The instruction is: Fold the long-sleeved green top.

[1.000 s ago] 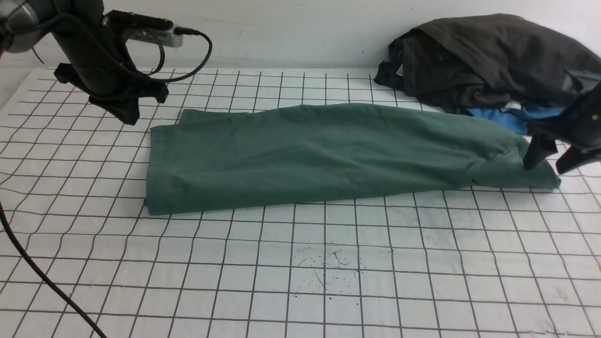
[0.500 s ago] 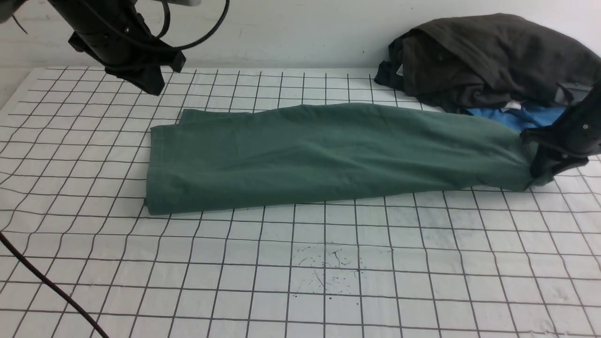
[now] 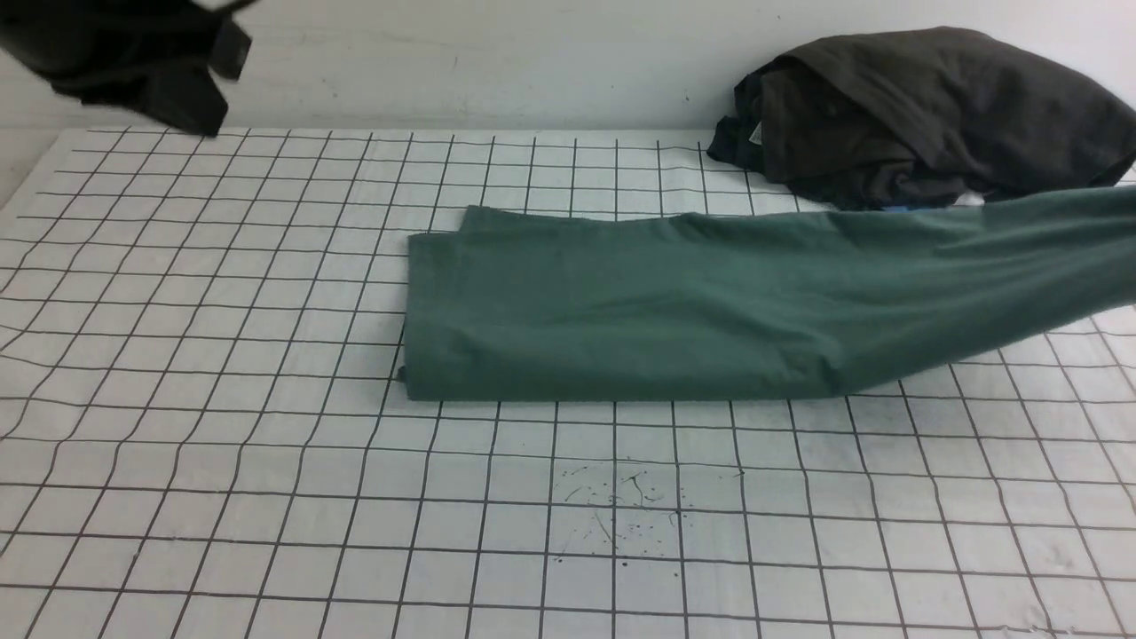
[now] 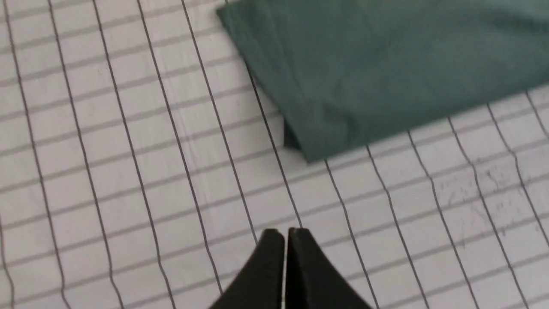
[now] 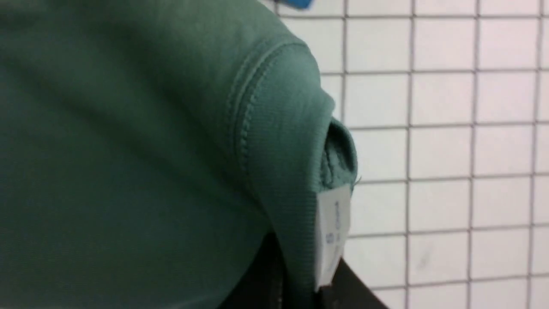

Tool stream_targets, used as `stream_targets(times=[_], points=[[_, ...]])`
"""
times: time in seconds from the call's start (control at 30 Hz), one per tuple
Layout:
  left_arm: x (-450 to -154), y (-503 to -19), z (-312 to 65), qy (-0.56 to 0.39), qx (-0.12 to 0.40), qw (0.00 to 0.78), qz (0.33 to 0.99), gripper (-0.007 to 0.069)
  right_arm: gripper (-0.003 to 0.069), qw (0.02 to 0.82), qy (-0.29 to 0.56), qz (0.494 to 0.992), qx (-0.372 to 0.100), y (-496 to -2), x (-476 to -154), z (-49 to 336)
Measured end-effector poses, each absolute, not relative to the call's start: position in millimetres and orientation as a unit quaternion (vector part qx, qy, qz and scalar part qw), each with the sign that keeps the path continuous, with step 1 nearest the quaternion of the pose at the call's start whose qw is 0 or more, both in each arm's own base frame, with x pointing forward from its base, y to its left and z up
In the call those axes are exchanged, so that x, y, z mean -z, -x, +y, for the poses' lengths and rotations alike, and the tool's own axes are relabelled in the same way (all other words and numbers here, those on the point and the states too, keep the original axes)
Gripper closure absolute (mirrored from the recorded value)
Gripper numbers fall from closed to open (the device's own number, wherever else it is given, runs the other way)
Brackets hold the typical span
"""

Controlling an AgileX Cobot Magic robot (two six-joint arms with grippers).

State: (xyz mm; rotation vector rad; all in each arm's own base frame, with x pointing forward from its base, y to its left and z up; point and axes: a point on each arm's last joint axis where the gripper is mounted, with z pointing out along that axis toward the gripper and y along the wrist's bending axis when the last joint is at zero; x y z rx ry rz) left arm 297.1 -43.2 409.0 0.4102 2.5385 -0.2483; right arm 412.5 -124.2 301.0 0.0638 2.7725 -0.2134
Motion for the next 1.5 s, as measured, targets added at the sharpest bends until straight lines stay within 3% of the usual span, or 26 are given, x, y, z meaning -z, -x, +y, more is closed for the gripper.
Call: stream_targets(times=[0.1, 0.17, 0.23, 0.37, 0.43, 0.5, 0.53, 0.67, 0.7, 0.77, 0.87, 0.97, 1.07, 1.13, 1.23, 1.4, 1.43, 1.5], points=[[-399.2, -269.2, -40.2, -0.152, 0.089, 0.258, 0.950, 0.0632, 0.0631, 0.200, -0.022, 0.976, 0.085, -400.5, -323.6, -121.0], [-393.3, -234.6, -36.8, -0.151, 0.086, 0.259, 0.950, 0.0632, 0.0631, 0.239, 0.007, 0.967, 0.083, -390.0, -354.8, -96.9], [-391.1, -218.8, -35.4, -0.148, 0.085, 0.270, 0.948, 0.0632, 0.0631, 0.256, 0.034, 0.963, 0.074, -388.4, -365.8, -74.8], [-380.4, -186.6, -32.5, -0.131, 0.087, 0.297, 0.942, 0.0632, 0.0631, 0.287, 0.125, 0.949, 0.038, -395.8, -373.4, 3.0], [-367.1, -168.3, -30.6, -0.118, 0.087, 0.313, 0.938, 0.0632, 0.0631, 0.306, 0.192, 0.933, 0.007, -405.2, -362.0, 70.1], [-358.1, -160.4, -29.5, -0.109, 0.087, 0.322, 0.936, 0.0632, 0.0631, 0.329, 0.226, 0.916, -0.022, -410.9, -350.4, 118.2], [-356.9, -159.4, -29.5, -0.108, 0.088, 0.321, 0.937, 0.0632, 0.0631, 0.332, 0.230, 0.914, -0.026, -411.5, -349.2, 123.6], [-333.0, -149.4, -28.2, -0.088, 0.092, 0.311, 0.942, 0.0632, 0.0631, 0.351, 0.293, 0.884, -0.095, -417.2, -302.9, 232.5], [-331.8, -149.3, -28.2, -0.087, 0.092, 0.309, 0.942, 0.0632, 0.0631, 0.349, 0.293, 0.885, -0.095, -418.7, -300.3, 233.3], [-320.1, -147.5, -28.1, -0.085, 0.092, 0.291, 0.948, 0.0632, 0.0631, 0.336, 0.306, 0.884, -0.112, -423.3, -268.4, 271.5], [-313.8, -146.7, -28.0, -0.083, 0.093, 0.282, 0.951, 0.0632, 0.0622, 0.325, 0.303, 0.888, -0.123, -429.5, -246.7, 290.8], [-307.9, -146.6, -27.8, -0.081, 0.092, 0.278, 0.953, 0.0632, 0.0548, 0.318, 0.289, 0.892, -0.141, -439.6, -234.0, 303.5], [-306.3, -147.0, -27.7, -0.081, 0.092, 0.280, 0.952, 0.0632, 0.0456, 0.324, 0.286, 0.889, -0.151, -442.0, -243.7, 306.5], [-304.2, -147.7, -27.6, -0.079, 0.091, 0.283, 0.951, 0.0632, 0.0354, 0.341, 0.288, 0.881, -0.154, -442.4, -264.2, 306.6], [-305.1, -150.3, -27.1, -0.081, 0.087, 0.299, 0.947, 0.0632, 0.0282, 0.356, 0.299, 0.877, -0.124, -442.5, -282.8, 300.9], [-308.4, -154.9, -26.7, -0.078, 0.084, 0.328, 0.938, 0.0632, 0.0340, 0.335, 0.290, 0.891, -0.102, -443.1, -275.6, 296.6], [-309.6, -156.5, -26.6, -0.077, 0.083, 0.339, 0.934, 0.0632, 0.0415, 0.317, 0.277, 0.900, -0.115, -444.4, -260.2, 300.0], [-310.5, -157.5, -26.5, -0.076, 0.083, 0.346, 0.932, 0.0632, 0.0463, 0.308, 0.270, 0.903, -0.128, -445.7, -248.3, 304.1]])
